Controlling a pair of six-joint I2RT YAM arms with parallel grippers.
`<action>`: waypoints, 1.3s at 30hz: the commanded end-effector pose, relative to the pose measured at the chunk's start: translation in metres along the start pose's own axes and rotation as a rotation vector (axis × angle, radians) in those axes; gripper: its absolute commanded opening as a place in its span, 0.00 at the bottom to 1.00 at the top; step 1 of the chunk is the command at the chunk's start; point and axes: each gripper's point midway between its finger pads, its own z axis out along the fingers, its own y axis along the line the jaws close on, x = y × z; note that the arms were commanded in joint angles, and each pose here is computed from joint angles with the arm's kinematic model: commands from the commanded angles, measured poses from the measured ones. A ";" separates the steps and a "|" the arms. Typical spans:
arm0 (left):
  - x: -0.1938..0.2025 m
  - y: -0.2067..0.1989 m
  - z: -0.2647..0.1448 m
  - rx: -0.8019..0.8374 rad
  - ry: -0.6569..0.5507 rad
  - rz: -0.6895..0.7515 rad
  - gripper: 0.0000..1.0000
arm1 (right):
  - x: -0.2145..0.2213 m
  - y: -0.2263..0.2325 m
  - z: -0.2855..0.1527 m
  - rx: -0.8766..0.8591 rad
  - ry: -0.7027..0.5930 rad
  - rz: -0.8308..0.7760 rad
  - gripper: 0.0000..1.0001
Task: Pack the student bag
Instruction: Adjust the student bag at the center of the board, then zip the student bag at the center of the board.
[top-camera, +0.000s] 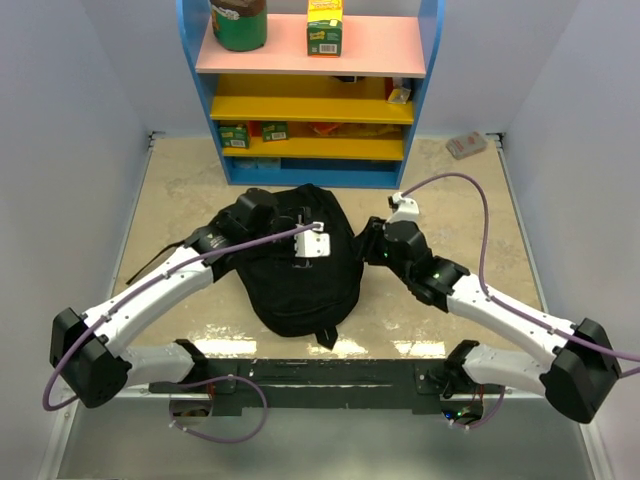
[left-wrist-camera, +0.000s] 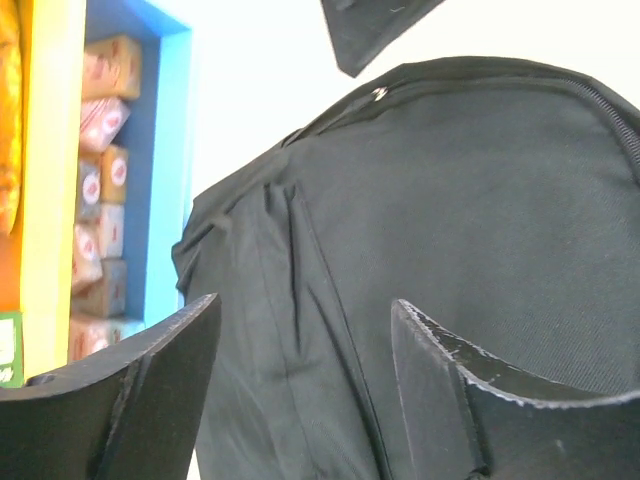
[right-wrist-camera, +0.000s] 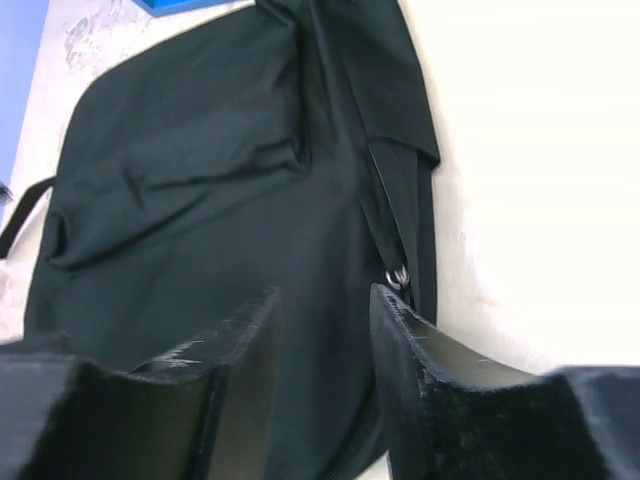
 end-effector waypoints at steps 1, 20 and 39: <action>-0.012 -0.005 0.015 0.049 -0.082 0.049 0.70 | -0.008 -0.004 0.011 0.068 0.011 -0.091 0.41; -0.029 -0.137 0.029 0.365 -0.214 0.002 0.61 | 0.020 -0.005 0.065 0.070 0.111 -0.228 0.37; -0.004 -0.147 0.022 0.292 -0.211 0.054 0.51 | 0.023 -0.013 0.106 0.106 0.127 -0.258 0.32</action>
